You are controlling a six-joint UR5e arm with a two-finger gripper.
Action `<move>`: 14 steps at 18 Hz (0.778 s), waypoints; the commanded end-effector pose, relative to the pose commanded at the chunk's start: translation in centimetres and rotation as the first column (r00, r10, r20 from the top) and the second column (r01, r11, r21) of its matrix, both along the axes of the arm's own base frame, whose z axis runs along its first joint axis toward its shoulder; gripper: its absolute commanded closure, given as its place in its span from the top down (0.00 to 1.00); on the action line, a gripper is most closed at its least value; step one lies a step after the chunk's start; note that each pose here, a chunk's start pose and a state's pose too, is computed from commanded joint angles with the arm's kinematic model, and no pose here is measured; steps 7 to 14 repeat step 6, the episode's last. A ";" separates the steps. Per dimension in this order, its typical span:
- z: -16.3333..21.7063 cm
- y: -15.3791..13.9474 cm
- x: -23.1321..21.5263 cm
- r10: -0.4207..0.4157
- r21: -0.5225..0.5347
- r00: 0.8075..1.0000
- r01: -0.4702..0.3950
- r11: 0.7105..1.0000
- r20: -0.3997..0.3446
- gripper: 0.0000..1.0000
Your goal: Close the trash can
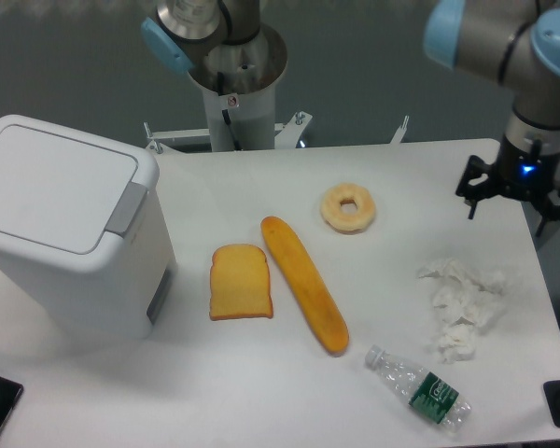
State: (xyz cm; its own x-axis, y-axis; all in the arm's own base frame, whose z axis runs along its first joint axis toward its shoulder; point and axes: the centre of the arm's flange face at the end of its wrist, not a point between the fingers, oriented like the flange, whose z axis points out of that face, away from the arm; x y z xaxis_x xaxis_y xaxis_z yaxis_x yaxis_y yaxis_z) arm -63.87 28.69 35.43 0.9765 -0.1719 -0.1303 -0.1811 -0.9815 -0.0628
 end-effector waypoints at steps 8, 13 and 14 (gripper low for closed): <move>-1.8 0.1 -0.4 -0.010 -0.008 1.000 0.010 1.000 -0.013 1.00; -1.8 0.1 -0.4 -0.010 -0.008 1.000 0.010 1.000 -0.013 1.00; -1.8 0.1 -0.4 -0.010 -0.008 1.000 0.010 1.000 -0.013 1.00</move>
